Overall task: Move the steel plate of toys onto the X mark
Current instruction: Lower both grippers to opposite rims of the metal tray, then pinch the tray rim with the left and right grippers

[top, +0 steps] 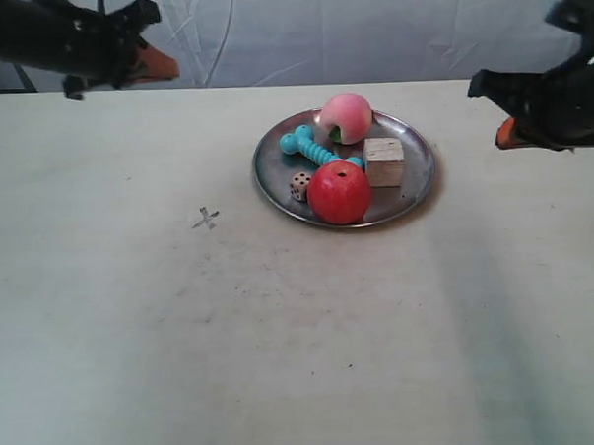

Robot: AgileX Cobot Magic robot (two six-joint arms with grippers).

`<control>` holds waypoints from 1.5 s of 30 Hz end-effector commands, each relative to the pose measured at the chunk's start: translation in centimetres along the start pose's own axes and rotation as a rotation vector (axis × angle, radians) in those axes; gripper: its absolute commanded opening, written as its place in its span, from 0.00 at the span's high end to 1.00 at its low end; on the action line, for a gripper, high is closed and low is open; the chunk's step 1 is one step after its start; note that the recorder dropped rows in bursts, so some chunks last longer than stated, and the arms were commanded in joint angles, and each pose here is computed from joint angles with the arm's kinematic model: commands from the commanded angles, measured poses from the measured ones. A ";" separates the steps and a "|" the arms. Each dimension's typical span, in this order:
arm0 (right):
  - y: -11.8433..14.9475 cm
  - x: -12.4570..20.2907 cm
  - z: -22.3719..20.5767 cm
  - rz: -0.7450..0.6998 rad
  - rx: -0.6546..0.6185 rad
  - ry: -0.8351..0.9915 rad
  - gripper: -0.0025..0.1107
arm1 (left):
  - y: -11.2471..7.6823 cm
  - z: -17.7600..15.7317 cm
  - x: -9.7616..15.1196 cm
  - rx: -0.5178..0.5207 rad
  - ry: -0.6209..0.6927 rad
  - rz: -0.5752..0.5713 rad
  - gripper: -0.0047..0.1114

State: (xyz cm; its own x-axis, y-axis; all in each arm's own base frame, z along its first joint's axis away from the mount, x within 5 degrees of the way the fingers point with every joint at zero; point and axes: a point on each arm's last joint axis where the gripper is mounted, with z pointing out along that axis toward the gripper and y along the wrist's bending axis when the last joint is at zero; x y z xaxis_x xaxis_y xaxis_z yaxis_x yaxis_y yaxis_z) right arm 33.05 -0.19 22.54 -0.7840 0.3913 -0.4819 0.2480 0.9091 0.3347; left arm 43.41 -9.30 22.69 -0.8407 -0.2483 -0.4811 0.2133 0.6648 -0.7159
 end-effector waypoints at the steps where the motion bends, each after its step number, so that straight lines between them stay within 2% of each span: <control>1: -1.4 -2.6 6.0 0.062 -0.014 0.142 0.99 | 2.3 4.1 1.0 0.197 0.095 -0.061 0.96; 3: -2.0 -3.5 7.5 0.056 -0.077 0.174 0.99 | 3.1 5.1 1.6 0.228 0.140 -0.084 0.96; 4: -2.6 -4.4 8.7 0.075 -0.178 0.185 0.99 | 3.6 5.7 2.2 0.238 0.171 -0.091 0.96; 7: -4.4 -5.5 9.7 0.180 -0.272 0.151 0.99 | 4.3 6.6 2.7 0.205 0.178 -0.095 0.96; 9: -5.3 -5.6 10.8 0.242 -0.319 0.138 0.98 | 4.2 7.6 2.9 0.145 0.151 -0.075 0.96; 11: -5.6 -5.2 11.8 0.232 -0.310 0.136 0.98 | 3.9 8.8 3.5 0.109 0.148 -0.021 0.89; 13: -5.9 -4.8 12.8 0.219 -0.306 0.146 0.98 | 3.9 10.0 4.3 0.076 0.190 0.038 0.75; 15: -6.2 -4.5 13.9 0.225 -0.308 0.167 0.98 | 4.3 10.8 4.9 0.068 0.209 0.032 0.61; 16: -6.3 -4.3 14.2 0.226 -0.310 0.177 0.98 | 4.5 11.0 5.1 0.058 0.210 0.027 0.58; 18: -6.5 -4.0 14.7 0.232 -0.315 0.198 0.92 | 4.7 11.0 5.2 0.036 0.219 0.016 0.56; 20: -6.7 -3.6 15.5 0.262 -0.316 0.206 0.76 | 5.0 11.0 5.1 0.005 0.225 0.042 0.56; 21: -6.7 -3.3 16.0 0.286 -0.322 0.213 0.65 | 5.1 11.0 5.1 -0.008 0.220 0.047 0.56; 23: -6.5 -2.9 16.7 0.316 -0.333 0.221 0.58 | 5.3 11.1 4.9 -0.029 0.204 0.052 0.56; 29: -5.4 -2.0 18.2 0.310 -0.349 0.227 0.58 | 5.4 11.9 5.3 -0.056 0.189 0.052 0.56; 39: -4.0 -0.6 19.4 0.284 -0.347 0.269 0.58 | 5.7 14.2 8.1 -0.028 0.277 0.027 0.56; 41: -4.0 -0.5 19.4 0.271 -0.343 0.274 0.63 | 5.7 14.2 8.1 -0.028 0.277 0.027 0.57; 43: -3.8 -0.4 19.5 0.257 -0.344 0.283 0.73 | 5.6 14.2 8.1 -0.025 0.278 0.025 0.63; 45: -3.6 -0.2 19.5 0.235 -0.339 0.292 0.86 | 5.6 14.2 8.1 -0.022 0.281 0.024 0.71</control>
State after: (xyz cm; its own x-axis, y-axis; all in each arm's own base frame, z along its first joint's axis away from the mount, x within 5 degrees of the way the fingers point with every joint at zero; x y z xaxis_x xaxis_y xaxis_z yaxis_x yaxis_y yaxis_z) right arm 44.08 -1.69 7.16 -0.8230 0.5491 -0.1455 0.2999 0.6376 0.7096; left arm 45.25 -17.27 8.62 -0.9324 -0.0602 -0.3564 0.2235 0.6790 -0.6993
